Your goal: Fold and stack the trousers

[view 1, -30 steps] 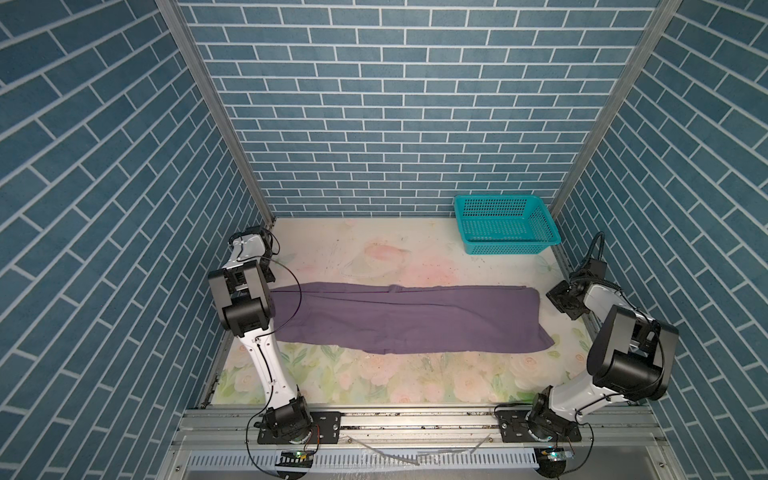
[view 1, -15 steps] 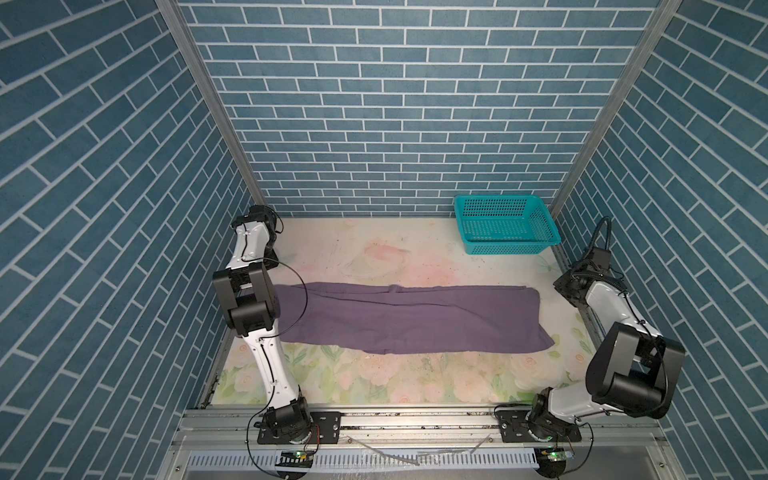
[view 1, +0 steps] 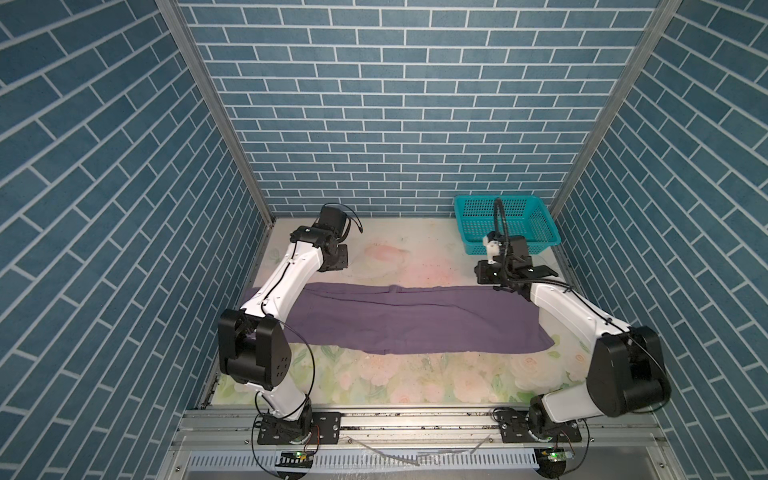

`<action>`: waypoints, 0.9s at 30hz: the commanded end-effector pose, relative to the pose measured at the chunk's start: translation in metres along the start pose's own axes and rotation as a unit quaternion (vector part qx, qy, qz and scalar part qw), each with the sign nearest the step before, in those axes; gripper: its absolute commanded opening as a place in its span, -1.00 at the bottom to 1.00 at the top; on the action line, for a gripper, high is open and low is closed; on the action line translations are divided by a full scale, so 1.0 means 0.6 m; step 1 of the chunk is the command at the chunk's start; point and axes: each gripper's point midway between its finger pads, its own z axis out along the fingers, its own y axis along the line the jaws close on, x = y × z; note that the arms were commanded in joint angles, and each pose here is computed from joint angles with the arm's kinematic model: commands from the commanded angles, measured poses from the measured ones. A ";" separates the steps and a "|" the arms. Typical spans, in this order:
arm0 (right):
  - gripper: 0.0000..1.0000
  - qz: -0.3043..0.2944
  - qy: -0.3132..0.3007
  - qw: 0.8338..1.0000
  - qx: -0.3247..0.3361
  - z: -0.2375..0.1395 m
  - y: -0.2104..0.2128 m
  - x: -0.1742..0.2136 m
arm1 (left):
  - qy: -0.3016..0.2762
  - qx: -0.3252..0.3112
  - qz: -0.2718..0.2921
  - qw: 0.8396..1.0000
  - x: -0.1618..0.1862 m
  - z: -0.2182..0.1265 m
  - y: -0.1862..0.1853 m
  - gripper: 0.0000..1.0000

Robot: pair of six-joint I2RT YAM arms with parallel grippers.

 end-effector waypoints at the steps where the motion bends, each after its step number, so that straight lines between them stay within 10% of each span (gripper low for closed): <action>1: -0.55 -0.111 0.020 0.992 -0.064 0.046 0.091 -0.014 | 0.009 -0.011 -0.048 0.999 0.048 -0.011 0.034 -0.26; 11: -0.35 -0.226 0.118 0.952 -0.172 0.176 0.268 0.029 | 0.080 -0.081 -0.168 0.979 0.216 -0.019 0.159 -0.09; 19: -0.82 -0.257 0.124 0.929 -0.235 0.186 0.353 0.048 | 0.121 -0.074 -0.243 0.960 0.293 0.031 0.178 0.07; 27: -0.46 -0.278 0.155 0.914 -0.250 0.226 0.379 0.087 | 0.145 -0.083 -0.254 0.953 0.318 0.072 0.183 0.22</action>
